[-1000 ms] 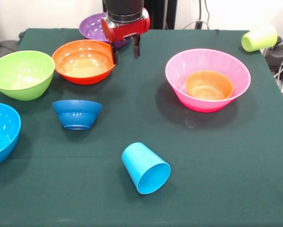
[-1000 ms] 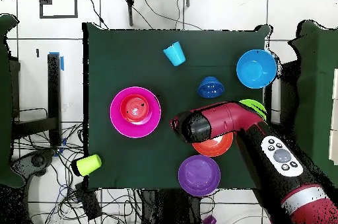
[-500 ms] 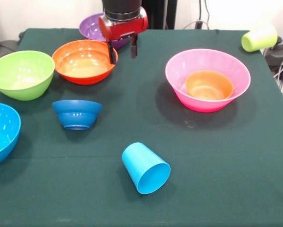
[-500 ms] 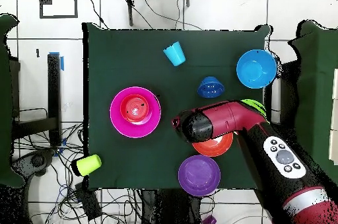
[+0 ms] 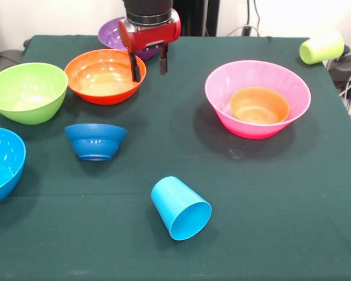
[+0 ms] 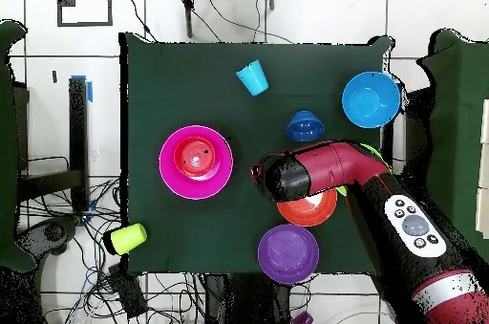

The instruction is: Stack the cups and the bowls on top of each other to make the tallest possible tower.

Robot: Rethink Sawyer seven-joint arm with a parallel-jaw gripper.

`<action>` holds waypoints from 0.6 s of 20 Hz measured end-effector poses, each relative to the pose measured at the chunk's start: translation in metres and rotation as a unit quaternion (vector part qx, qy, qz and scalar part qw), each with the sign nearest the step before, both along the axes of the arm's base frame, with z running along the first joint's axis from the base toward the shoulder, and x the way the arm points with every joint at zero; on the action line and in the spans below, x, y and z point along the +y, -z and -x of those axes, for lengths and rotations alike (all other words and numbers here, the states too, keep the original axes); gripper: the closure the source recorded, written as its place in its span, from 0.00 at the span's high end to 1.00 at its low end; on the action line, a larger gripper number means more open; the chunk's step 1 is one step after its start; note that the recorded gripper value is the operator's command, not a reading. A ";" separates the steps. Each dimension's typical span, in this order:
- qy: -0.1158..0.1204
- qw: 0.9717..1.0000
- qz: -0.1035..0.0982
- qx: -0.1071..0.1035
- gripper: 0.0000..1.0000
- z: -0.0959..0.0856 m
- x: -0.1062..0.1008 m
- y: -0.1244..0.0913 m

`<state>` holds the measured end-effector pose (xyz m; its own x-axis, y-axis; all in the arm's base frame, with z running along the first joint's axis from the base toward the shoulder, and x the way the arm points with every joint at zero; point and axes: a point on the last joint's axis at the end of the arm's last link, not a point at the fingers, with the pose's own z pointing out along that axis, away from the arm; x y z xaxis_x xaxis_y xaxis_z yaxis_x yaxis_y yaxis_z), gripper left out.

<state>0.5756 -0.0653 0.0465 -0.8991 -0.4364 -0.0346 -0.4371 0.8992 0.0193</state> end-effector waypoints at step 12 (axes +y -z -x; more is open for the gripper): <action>0.023 1.000 -0.009 0.004 1.00 0.000 -0.021 0.015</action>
